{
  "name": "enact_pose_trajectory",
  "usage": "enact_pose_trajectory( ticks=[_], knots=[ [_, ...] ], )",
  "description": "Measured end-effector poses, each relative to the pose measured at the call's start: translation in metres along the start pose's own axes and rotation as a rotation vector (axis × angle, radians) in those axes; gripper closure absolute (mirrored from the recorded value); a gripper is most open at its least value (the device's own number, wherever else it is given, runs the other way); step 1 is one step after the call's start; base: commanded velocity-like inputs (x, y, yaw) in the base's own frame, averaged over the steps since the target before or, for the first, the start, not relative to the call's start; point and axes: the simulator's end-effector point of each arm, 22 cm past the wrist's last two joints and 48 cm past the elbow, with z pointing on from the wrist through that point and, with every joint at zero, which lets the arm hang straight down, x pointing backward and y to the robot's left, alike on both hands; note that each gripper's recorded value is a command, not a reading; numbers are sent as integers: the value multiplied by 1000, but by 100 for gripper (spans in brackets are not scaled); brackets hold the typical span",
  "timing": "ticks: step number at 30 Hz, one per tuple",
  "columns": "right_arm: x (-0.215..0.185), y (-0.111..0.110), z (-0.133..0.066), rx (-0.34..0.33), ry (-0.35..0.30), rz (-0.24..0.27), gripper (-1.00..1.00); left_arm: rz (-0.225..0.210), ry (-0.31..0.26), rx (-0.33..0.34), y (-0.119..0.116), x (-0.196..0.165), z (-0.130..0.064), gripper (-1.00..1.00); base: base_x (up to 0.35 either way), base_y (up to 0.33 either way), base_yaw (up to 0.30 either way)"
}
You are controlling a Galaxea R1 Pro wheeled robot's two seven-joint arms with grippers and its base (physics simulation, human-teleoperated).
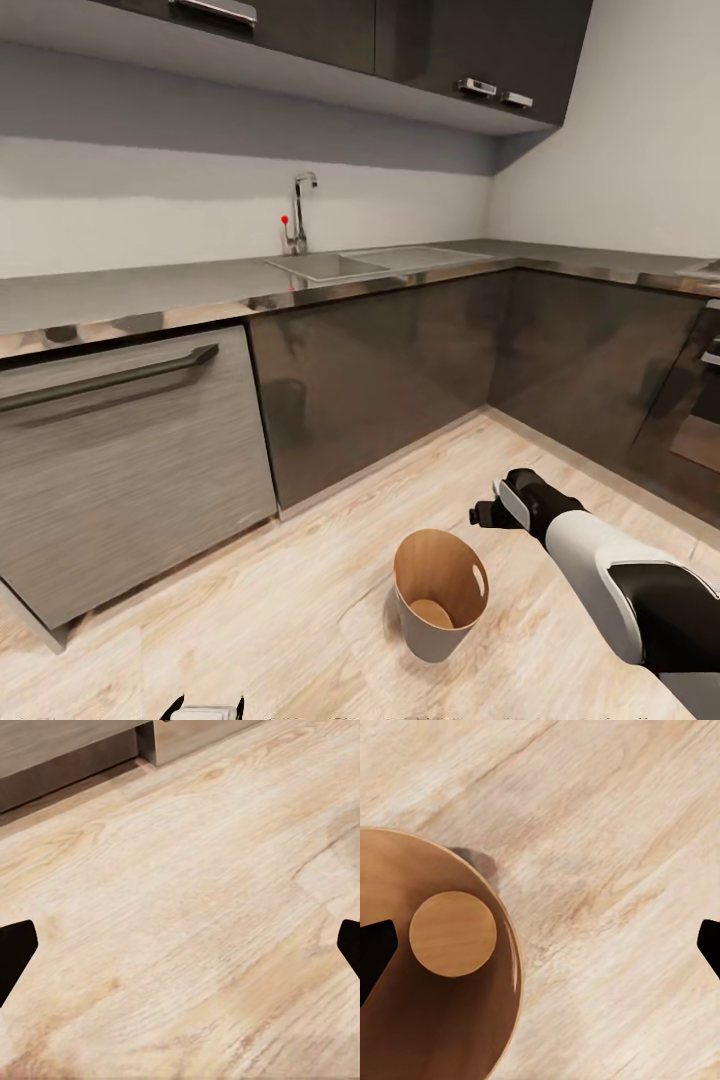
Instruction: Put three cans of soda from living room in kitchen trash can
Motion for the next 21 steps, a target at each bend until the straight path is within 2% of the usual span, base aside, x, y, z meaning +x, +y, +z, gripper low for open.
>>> enact_pose_trajectory(
  ticks=[21],
  knots=[
    [37,11,47,3,90,-34,-100,-1,86,2,-1,35,3,-100,0,0,0]
  ],
)
